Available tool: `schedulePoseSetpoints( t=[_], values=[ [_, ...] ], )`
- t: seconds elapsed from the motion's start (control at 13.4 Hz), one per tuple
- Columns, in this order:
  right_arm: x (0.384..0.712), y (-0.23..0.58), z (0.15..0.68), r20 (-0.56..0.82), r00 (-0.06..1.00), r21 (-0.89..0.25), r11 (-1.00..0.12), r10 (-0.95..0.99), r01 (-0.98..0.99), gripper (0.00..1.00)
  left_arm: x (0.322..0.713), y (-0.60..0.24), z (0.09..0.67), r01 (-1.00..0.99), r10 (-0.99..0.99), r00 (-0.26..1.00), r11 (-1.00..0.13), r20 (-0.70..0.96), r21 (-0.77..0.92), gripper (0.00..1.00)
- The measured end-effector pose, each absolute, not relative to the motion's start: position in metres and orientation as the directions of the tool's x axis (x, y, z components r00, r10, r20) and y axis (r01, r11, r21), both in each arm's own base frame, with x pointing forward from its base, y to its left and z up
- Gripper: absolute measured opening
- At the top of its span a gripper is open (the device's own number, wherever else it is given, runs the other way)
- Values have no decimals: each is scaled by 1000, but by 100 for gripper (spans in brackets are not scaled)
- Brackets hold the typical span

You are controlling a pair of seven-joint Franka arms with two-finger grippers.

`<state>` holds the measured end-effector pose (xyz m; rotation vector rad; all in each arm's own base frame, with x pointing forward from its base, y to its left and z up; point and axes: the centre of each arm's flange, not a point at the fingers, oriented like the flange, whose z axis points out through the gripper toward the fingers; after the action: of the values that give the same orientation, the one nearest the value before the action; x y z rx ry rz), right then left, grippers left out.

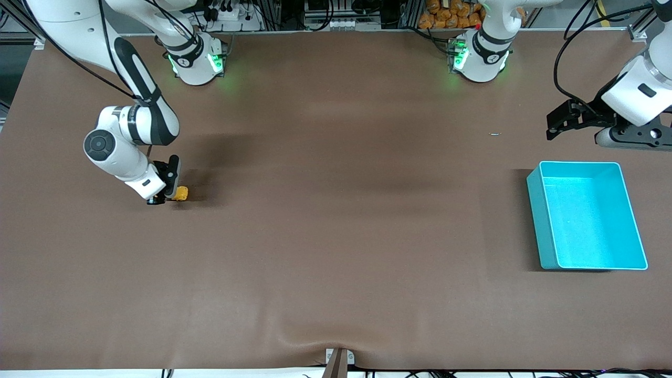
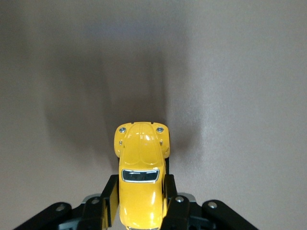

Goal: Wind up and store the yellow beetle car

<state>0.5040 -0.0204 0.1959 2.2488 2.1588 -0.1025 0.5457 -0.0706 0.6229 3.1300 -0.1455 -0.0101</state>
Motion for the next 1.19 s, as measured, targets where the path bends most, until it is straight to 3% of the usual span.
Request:
schedulePoseSetpoints(
  t=[1.19],
  values=[
    [506,-80,196,-61,26,-44,-29,998,999,42,546,-71,623,-93,-93,996,-996,-6,9,100]
  ],
)
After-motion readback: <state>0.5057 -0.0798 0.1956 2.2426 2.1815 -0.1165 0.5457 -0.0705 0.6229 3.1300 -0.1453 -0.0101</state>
